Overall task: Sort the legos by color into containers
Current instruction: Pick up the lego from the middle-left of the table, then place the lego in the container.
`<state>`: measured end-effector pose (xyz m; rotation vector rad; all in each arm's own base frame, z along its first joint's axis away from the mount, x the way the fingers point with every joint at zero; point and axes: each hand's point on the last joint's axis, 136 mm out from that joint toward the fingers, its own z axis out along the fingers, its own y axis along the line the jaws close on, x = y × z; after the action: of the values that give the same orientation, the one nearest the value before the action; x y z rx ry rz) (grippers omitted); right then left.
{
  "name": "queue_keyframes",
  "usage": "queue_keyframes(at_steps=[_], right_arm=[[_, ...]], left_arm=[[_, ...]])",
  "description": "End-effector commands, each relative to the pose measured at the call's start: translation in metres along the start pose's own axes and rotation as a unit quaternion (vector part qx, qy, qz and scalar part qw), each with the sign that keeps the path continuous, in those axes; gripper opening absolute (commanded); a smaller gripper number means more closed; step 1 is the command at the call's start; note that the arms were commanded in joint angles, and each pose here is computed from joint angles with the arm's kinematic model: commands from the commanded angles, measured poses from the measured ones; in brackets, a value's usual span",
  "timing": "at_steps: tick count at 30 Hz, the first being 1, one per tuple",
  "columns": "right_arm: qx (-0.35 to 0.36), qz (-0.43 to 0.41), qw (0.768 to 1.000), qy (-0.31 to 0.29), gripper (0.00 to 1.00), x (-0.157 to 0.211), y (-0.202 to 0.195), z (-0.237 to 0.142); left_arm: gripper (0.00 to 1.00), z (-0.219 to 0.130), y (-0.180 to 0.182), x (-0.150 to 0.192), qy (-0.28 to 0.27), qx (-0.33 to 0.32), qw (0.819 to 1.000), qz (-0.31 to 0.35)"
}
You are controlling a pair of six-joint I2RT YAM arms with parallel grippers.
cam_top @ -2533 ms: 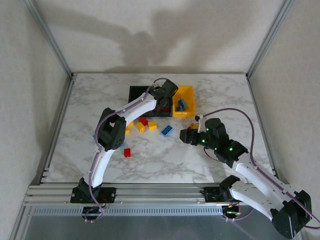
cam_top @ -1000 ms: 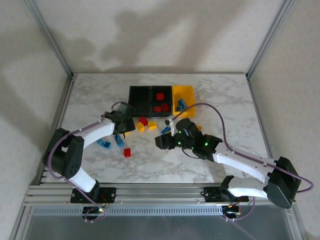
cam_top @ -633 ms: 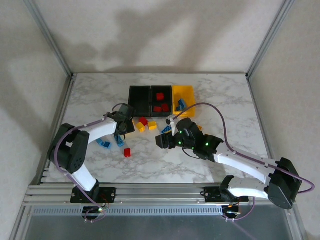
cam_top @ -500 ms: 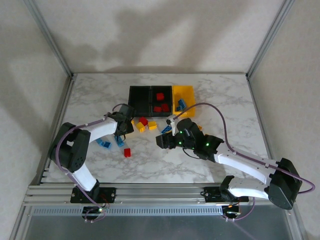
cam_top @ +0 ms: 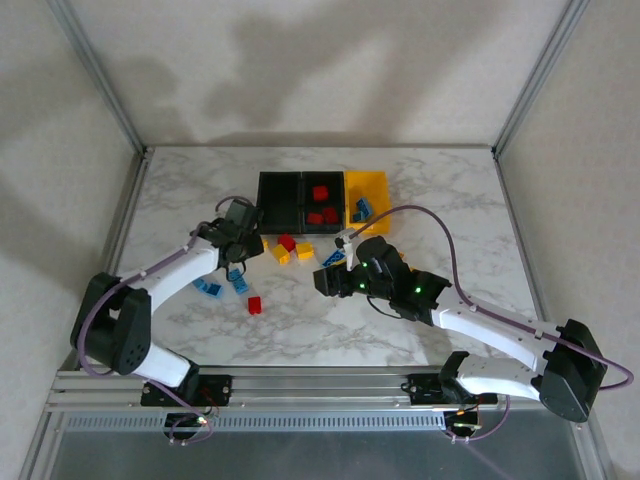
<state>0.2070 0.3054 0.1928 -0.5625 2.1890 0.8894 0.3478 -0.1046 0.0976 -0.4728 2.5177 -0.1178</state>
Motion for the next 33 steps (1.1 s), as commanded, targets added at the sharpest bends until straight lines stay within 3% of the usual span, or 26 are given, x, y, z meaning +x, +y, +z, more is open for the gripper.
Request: queue_keyframes(at_steps=[1, 7, 12, 19, 33], right_arm=[[0.020, 0.006, 1.000, -0.005, 0.58, -0.004, -0.004, 0.004], [0.051, 0.022, 0.998, -0.014, 0.58, -0.015, -0.012, 0.006], [0.067, 0.051, 0.996, -0.032, 0.58, -0.025, -0.019, 0.001], [0.078, 0.063, 0.994, -0.034, 0.58, -0.023, -0.025, -0.006], [0.091, 0.077, 0.992, -0.040, 0.58, -0.018, -0.035, -0.016]], left_arm=[[0.37, -0.023, -0.015, -0.013, -0.008, 0.026, 1.000, -0.003], [0.37, -0.039, -0.041, -0.042, -0.037, 0.053, 0.998, -0.009], [0.37, -0.032, -0.065, -0.064, -0.047, 0.061, 0.997, -0.004], [0.36, 0.005, -0.097, -0.080, -0.038, 0.052, 0.998, 0.006], [0.39, 0.067, -0.111, -0.079, -0.015, 0.012, 1.000, 0.016]])
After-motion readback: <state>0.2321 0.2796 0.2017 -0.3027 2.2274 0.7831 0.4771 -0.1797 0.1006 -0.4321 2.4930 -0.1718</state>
